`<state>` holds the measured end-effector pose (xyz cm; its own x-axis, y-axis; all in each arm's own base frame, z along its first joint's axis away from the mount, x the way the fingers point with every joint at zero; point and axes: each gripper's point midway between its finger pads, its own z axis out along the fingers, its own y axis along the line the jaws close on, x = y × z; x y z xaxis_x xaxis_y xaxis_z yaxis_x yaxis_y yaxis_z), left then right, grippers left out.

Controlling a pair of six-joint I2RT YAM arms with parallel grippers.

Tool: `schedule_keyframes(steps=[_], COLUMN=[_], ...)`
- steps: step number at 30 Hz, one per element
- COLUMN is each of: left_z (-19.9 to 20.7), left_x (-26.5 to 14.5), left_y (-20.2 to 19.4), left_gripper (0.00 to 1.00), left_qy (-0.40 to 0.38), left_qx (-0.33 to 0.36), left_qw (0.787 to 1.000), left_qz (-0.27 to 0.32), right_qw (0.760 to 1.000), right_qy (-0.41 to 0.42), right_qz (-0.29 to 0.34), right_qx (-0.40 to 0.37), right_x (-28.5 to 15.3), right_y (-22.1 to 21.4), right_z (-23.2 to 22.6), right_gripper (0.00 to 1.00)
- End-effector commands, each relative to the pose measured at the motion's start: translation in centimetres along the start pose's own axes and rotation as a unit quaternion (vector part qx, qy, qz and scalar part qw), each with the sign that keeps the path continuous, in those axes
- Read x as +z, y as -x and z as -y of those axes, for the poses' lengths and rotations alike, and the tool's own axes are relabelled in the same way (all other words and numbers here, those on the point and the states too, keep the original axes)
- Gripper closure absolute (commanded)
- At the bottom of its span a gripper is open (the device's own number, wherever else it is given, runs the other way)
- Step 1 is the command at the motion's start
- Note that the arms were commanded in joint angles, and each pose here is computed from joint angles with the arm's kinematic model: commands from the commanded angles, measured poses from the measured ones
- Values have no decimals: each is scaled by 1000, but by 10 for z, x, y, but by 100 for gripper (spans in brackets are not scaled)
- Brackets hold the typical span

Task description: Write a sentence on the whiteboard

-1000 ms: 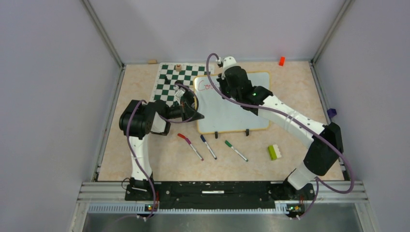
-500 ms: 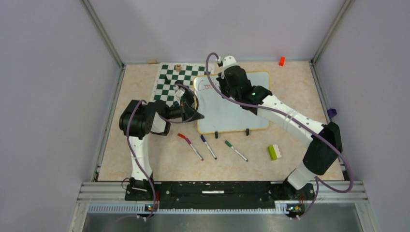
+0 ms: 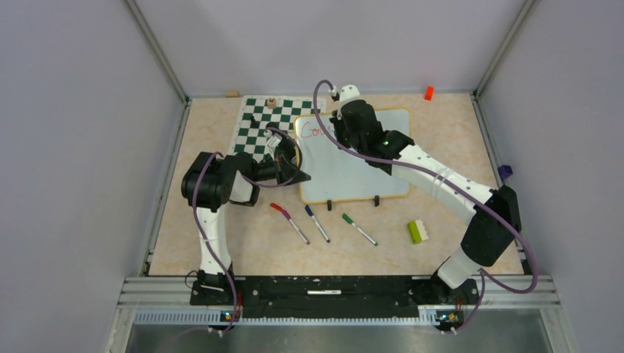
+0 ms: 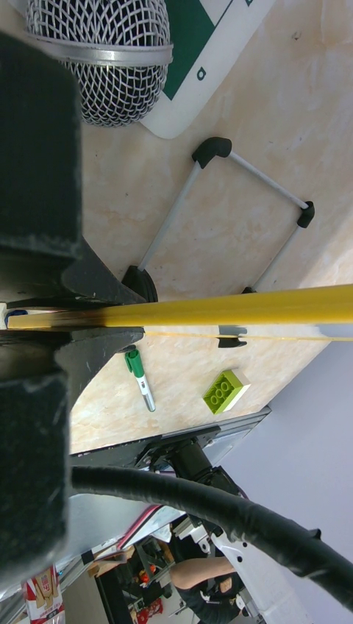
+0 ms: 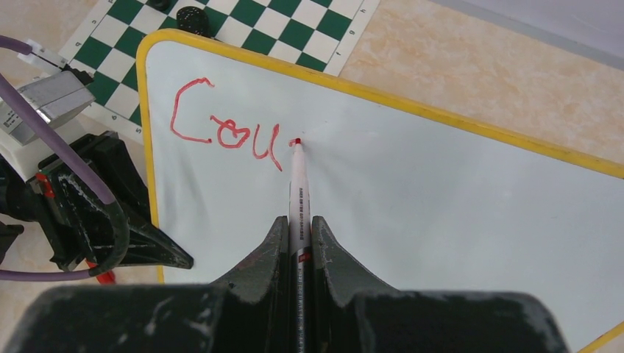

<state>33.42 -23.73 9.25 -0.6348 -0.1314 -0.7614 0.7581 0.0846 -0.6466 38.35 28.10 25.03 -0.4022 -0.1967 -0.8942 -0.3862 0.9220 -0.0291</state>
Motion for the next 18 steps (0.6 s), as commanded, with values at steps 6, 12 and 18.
schedule_keyframes(steps=[6, 12, 18], left_z=[11, 12, 12], left_x=[1, 1, 1], left_y=[7, 7, 7], left_gripper=[96, 96, 96], left_qy=[-20, -20, -21], left_qx=[85, 84, 86], left_qw=[996, 996, 996], left_qz=[2, 2, 2], right_qw=[1000, 1000, 1000], right_qy=[-13, -7, -2], right_qz=[8, 0, -4], right_qx=[12, 14, 16], right_x=[-7, -10, -12], right_y=[6, -3, -9], right_z=[14, 13, 12], right_gripper=[100, 100, 100])
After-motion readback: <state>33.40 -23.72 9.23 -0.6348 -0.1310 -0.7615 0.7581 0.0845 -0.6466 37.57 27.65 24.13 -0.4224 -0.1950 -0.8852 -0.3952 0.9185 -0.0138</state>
